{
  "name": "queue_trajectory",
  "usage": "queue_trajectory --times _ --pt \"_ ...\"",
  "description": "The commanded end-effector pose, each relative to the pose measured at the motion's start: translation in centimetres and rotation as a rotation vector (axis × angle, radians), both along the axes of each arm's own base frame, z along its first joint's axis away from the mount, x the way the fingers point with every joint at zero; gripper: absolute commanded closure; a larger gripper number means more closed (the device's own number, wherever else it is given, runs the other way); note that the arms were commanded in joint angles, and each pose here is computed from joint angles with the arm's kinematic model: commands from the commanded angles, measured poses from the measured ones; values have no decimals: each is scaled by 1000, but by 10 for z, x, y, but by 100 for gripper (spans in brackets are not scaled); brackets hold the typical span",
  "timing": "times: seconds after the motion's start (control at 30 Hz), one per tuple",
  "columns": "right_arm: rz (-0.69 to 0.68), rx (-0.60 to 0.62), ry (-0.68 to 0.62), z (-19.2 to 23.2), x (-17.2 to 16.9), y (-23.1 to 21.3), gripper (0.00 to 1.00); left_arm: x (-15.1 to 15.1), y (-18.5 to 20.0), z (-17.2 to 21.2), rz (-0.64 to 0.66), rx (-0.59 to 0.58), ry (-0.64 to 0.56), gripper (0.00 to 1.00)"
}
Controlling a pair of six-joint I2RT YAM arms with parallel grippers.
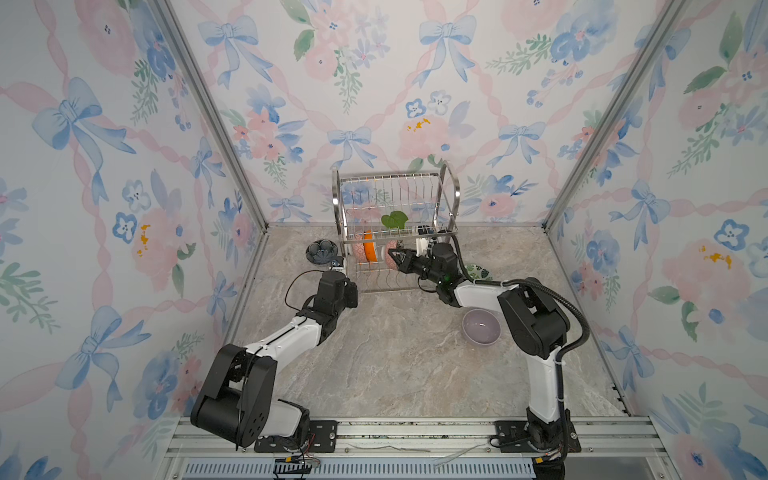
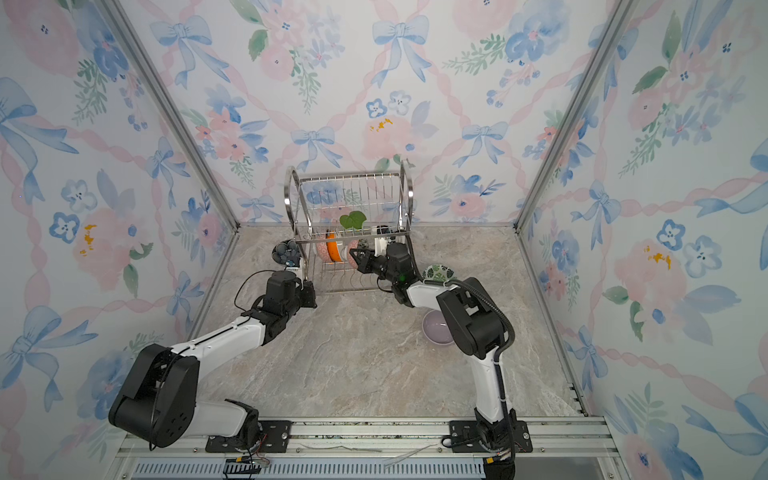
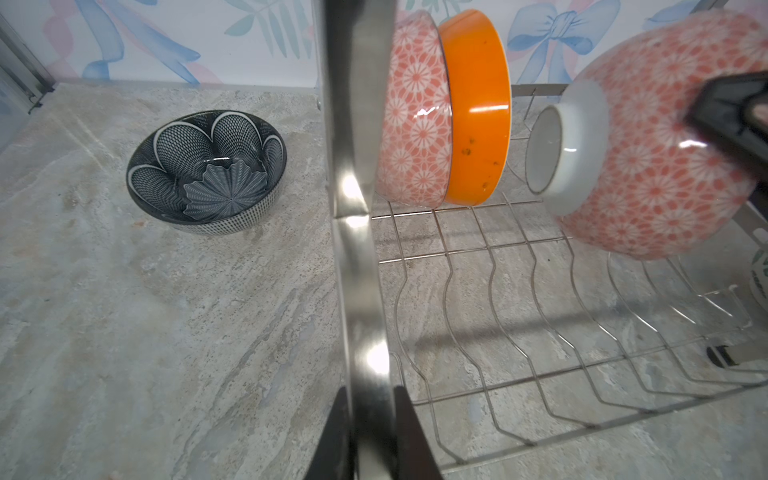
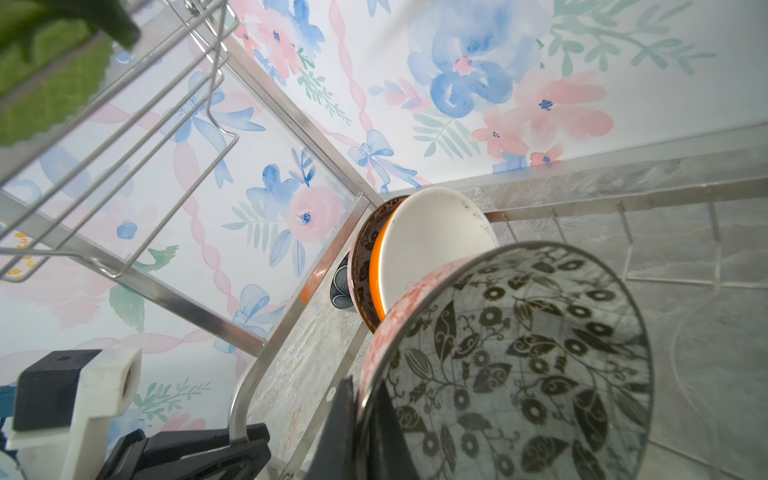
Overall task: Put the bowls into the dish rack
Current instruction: 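Carry the leaf bowl on edge into the rack beside the white bowl, then lower the leaf bowl into the rack slot and press it against the stack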
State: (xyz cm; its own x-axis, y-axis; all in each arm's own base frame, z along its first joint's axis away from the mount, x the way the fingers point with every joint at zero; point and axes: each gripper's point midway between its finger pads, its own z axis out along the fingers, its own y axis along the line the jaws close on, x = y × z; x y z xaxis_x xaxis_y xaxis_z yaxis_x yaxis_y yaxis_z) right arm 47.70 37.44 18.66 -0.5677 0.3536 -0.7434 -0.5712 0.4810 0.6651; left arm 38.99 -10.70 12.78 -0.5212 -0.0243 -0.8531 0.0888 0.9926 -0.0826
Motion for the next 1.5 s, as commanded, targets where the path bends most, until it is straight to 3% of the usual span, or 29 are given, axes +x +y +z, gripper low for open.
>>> queue_trajectory --times 0.0,0.57,1.47 --pt "11 94 -99 37 17 1 100 -9 -6 -23 -83 81 64 100" --pt "-1 171 -68 22 54 15 100 -9 -5 -26 -81 101 73 100" --pt "87 282 -26 13 62 38 100 -8 -6 -27 -87 113 80 100"
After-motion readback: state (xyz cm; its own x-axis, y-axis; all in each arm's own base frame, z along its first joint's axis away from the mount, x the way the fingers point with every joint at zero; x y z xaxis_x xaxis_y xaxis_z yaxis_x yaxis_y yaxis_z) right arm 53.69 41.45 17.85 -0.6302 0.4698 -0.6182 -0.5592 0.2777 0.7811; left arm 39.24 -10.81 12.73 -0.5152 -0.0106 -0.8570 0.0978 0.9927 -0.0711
